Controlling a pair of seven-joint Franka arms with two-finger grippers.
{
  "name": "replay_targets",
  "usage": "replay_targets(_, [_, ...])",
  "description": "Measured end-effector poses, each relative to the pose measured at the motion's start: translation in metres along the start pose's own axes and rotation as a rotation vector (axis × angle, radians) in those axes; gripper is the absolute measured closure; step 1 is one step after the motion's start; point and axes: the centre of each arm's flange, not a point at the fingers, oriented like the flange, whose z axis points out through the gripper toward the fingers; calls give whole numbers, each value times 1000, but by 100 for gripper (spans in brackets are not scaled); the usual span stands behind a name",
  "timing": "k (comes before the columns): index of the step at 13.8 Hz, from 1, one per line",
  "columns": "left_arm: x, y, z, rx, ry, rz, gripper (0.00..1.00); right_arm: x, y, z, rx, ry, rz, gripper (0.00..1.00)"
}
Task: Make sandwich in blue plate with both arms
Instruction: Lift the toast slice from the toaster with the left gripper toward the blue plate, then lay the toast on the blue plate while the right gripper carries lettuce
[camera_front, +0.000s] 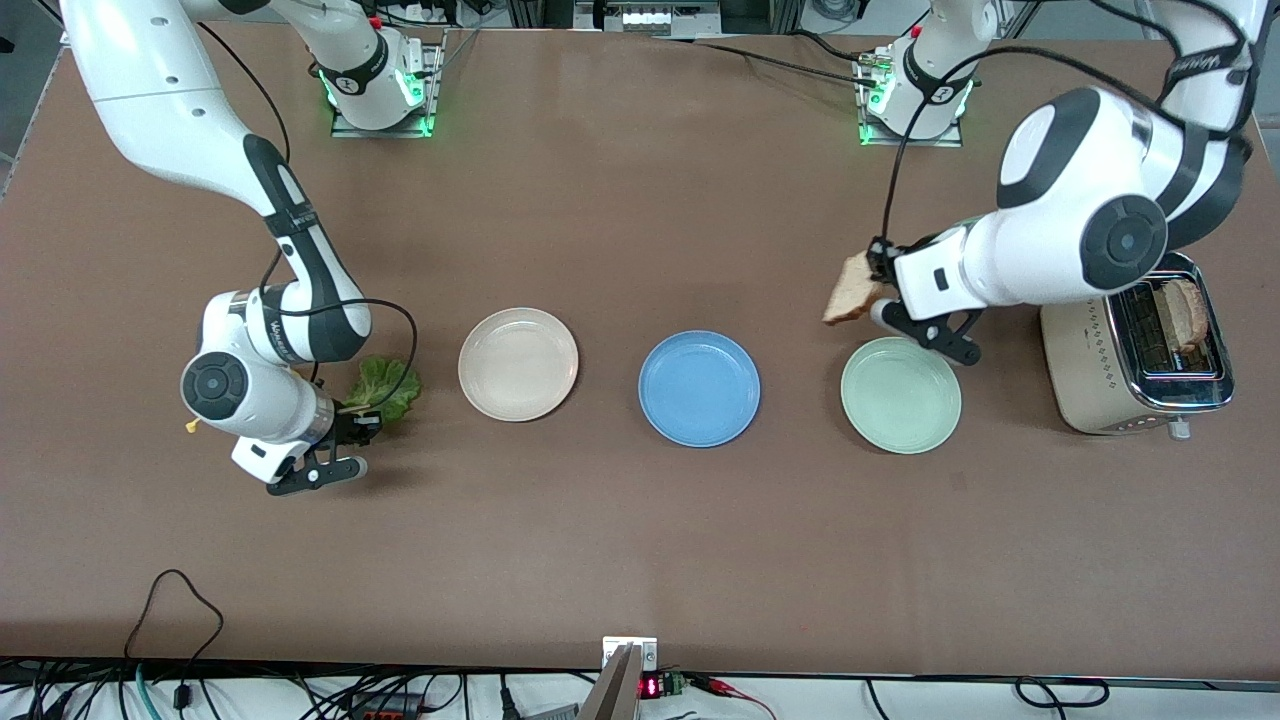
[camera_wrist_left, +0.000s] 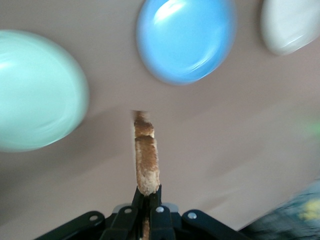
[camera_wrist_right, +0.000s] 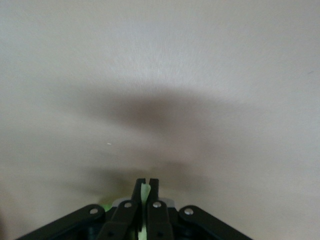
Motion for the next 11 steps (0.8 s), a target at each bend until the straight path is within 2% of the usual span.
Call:
replay_targets(1, [15,-5,9,-121,44,-37,94,1,0,-20,-4,10,-4,96])
replay_targets(3, [45,-22,34,-301,114,-117,94,1,-6,-62,-8,28,-45,96])
replay_targets(7, [85,-52,97,-565,193,-174,94,-4,-58,-122,15,29,-175,96])
replay_targets(9, [95,-62,132,-650,262,-186,94,-7,-93,-141,35,31,-243,96])
replay_targets(11, [97,-68,162,-654,308,-129,94,-8,-121,-151,54,42,-313,96])
